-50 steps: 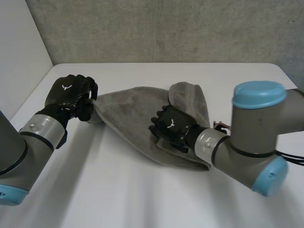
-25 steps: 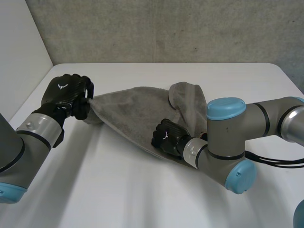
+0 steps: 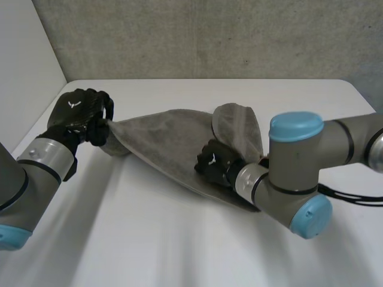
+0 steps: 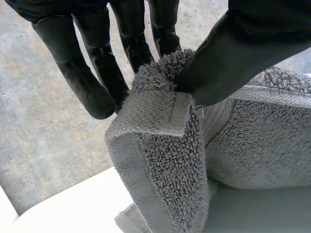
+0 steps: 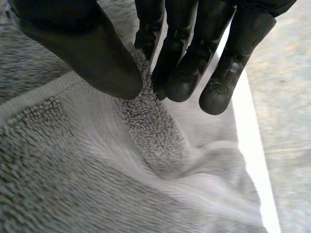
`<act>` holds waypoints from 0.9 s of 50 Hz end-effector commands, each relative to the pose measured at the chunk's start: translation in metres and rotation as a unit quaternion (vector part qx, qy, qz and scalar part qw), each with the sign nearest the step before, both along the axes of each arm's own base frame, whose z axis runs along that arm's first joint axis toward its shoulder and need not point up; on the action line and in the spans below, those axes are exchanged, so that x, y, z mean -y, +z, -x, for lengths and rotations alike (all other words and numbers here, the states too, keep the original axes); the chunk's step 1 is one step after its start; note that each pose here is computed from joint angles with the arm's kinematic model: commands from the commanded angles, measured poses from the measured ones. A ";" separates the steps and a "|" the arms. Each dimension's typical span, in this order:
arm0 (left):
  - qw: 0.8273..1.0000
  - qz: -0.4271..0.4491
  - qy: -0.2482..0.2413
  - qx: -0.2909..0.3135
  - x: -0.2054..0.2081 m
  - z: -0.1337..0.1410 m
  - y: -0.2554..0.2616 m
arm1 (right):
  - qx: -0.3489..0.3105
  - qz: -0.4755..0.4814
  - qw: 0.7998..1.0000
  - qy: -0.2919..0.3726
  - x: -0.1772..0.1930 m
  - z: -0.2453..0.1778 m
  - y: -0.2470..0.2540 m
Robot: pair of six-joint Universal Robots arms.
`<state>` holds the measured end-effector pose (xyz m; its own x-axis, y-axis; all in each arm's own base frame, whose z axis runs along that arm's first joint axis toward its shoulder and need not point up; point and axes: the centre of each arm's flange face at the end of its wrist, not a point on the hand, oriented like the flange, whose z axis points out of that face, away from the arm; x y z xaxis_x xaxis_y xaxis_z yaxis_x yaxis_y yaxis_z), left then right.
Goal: Fold the towel.
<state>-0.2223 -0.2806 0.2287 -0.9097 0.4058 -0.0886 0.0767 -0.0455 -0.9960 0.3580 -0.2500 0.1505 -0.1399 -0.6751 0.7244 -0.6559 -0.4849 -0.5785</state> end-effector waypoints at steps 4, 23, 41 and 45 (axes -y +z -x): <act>0.999 0.042 0.009 -0.009 0.024 0.001 0.026 | 0.127 0.094 0.984 -0.083 0.046 0.010 0.077; 0.999 0.037 0.014 0.002 -0.006 -0.011 0.053 | 0.086 0.064 0.956 -0.274 0.037 0.131 0.149; 0.991 0.134 0.013 -0.015 -0.027 -0.016 0.144 | 0.174 0.126 0.936 -0.280 0.005 0.152 0.239; 0.998 0.063 0.013 0.006 0.005 -0.009 0.106 | 0.125 0.056 0.948 -0.287 0.030 0.144 0.195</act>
<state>-0.2064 -0.2515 0.3701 -0.9230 0.3480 -0.1641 0.0526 -0.3083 -0.9498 0.2074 -0.2505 0.3972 -0.6858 -0.2130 0.6960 -0.6311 -0.3022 -0.7144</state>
